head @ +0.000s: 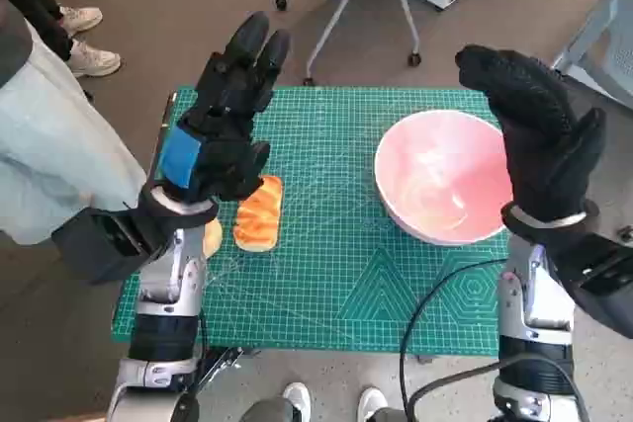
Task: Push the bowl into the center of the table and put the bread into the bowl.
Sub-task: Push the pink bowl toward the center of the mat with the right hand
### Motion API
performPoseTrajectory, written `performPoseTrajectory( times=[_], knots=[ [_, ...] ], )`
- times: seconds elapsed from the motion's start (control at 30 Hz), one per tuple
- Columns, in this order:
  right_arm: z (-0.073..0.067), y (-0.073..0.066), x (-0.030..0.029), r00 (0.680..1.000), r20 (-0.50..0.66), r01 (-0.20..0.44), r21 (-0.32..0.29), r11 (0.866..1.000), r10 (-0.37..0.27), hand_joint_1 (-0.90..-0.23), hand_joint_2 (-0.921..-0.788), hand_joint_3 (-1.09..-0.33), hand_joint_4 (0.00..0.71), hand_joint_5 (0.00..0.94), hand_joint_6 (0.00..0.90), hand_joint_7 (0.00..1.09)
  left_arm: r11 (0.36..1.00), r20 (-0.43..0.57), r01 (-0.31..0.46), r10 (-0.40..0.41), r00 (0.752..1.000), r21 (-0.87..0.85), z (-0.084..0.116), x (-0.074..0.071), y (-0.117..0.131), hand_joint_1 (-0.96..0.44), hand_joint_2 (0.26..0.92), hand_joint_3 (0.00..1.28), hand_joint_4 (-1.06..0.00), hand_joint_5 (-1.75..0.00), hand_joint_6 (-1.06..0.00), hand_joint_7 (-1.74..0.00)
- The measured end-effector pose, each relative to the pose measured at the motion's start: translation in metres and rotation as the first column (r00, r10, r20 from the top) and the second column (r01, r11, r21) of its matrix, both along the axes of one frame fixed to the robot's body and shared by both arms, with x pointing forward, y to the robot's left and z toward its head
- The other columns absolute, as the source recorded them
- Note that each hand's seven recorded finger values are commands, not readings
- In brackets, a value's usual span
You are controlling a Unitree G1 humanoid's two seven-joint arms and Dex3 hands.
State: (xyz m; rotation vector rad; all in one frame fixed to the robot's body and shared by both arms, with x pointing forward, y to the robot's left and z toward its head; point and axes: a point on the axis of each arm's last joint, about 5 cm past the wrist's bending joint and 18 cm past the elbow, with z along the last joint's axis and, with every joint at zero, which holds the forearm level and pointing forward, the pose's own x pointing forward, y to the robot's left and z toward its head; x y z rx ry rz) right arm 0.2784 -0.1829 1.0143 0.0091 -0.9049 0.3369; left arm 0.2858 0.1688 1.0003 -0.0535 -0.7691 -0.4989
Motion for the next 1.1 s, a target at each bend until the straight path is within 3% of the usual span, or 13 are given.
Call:
performPoseTrajectory(
  times=[0.17, 0.4, 0.53, 1.1],
  knots=[
    [0.0008, 0.0015, -0.0012, 1.0, 0.0, 0.001, -0.001, 1.0, -0.001, -0.636, -0.921, -0.731, 0.2, 0.0, 0.118, 0.46, 1.0, -0.001, 0.007, -0.007, 1.0, -0.006, 0.0002, -0.0015, 0.0005, -0.57, 0.921, 0.47, -0.02, 0.0, 0.0, -0.15],
    [0.0, 0.0018, -0.0023, 1.0, -0.003, 0.003, 0.0, 1.0, -0.003, -0.637, -0.921, -0.733, 0.199, 0.0, 0.115, 0.47, 1.0, -0.008, -0.009, 0.009, 1.0, -0.014, -0.0011, -0.0029, 0.001, -0.27, 0.921, 0.32, -0.06, -0.01, 0.0, -0.25],
    [-0.0012, 0.0017, -0.0028, 1.0, -0.008, 0.007, 0.003, 1.0, -0.007, -0.637, -0.921, -0.733, 0.199, 0.0, 0.112, 0.47, 0.999, -0.011, -0.036, 0.036, 0.999, -0.019, -0.0033, -0.0042, 0.0, -0.19, 0.921, 0.3, -0.07, -0.02, 0.0, -0.26],
    [-0.0013, 0.0023, -0.0031, 1.0, -0.011, 0.004, 0.005, 1.0, -0.004, -0.64, -0.921, -0.729, 0.201, 0.001, 0.108, 0.48, 0.997, 0.002, -0.077, 0.077, 0.997, -0.008, -0.0037, -0.0052, -0.0042, -0.14, 0.921, 0.29, -0.09, -0.02, 0.0, -0.25]
  ],
)
